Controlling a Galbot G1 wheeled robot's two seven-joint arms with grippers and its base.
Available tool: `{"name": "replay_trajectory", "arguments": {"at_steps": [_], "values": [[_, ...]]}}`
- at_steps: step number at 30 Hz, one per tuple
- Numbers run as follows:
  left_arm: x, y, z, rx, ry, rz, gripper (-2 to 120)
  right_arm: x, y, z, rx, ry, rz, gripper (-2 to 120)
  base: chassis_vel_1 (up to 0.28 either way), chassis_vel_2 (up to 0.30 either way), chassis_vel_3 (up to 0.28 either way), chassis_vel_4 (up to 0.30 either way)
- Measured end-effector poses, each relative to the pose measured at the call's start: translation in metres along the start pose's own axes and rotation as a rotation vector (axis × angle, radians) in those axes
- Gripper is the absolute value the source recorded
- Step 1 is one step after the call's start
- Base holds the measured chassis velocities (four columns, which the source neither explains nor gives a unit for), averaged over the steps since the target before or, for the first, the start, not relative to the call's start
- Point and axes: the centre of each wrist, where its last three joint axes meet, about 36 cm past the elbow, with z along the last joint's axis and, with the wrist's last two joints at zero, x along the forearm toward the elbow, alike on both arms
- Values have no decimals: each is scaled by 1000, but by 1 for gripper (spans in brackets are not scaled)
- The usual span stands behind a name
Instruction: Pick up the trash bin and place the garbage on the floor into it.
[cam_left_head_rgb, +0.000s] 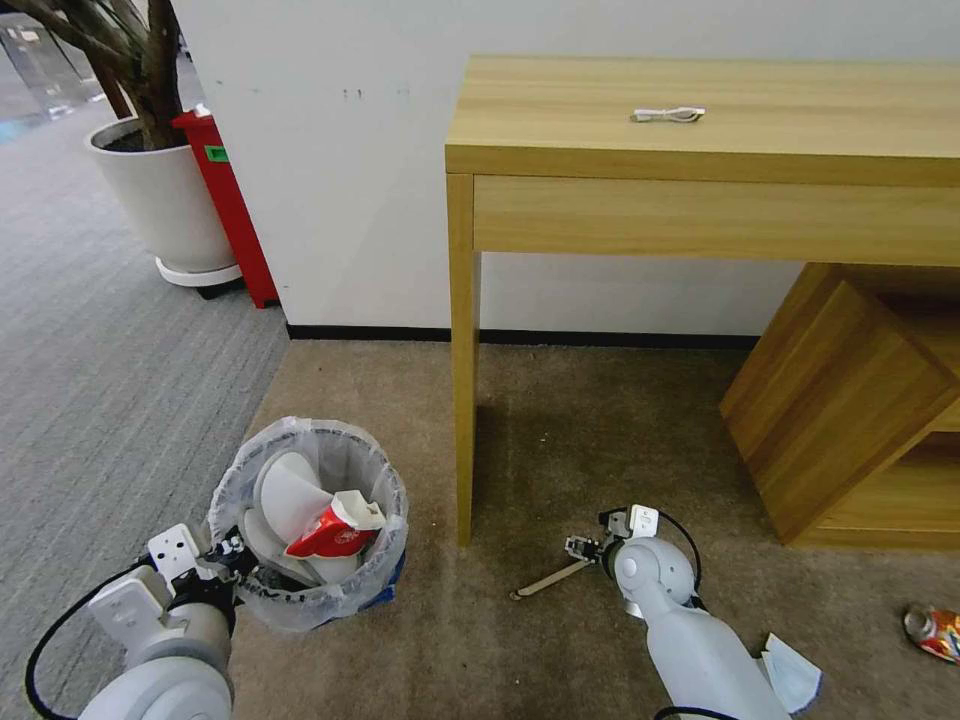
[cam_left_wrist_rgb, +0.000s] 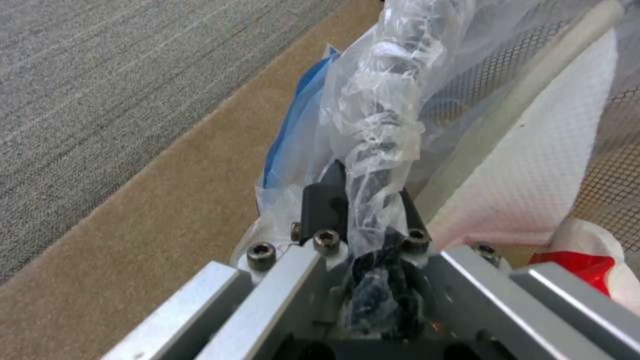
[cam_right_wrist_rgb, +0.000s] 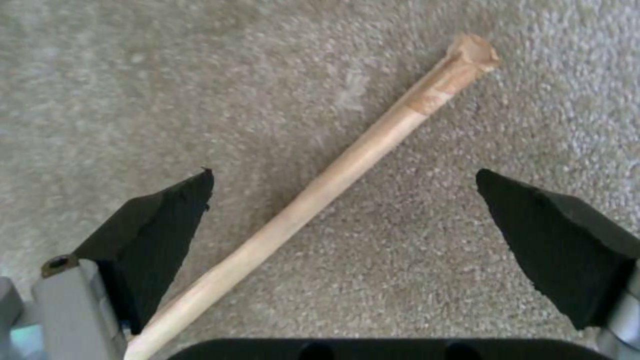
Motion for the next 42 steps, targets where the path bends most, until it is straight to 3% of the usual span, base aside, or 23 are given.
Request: {"name": "replay_trajectory", "arguments": {"at_steps": [7, 14, 21, 35, 42], "values": [[1, 0, 0, 0, -1, 4, 1, -11, -4, 2, -27, -2, 30, 92, 0, 0, 0, 0], [1, 0, 0, -3, -2, 6, 1, -17, -7, 4, -39, -13, 35, 70, 0, 0, 0, 0], [-1, 1, -1, -8, -2, 8, 1, -21, -10, 6, -22, -23, 42, 38, 0, 0, 0, 0], [-1, 1, 0, -8, 1, 12, 1, -28, -17, 10, 4, -44, 66, 34, 0, 0, 0, 0], [-3, 0, 1, -1, 2, 15, 1, -18, -16, 7, 8, -92, 54, 8, 0, 0, 0, 0]]}}
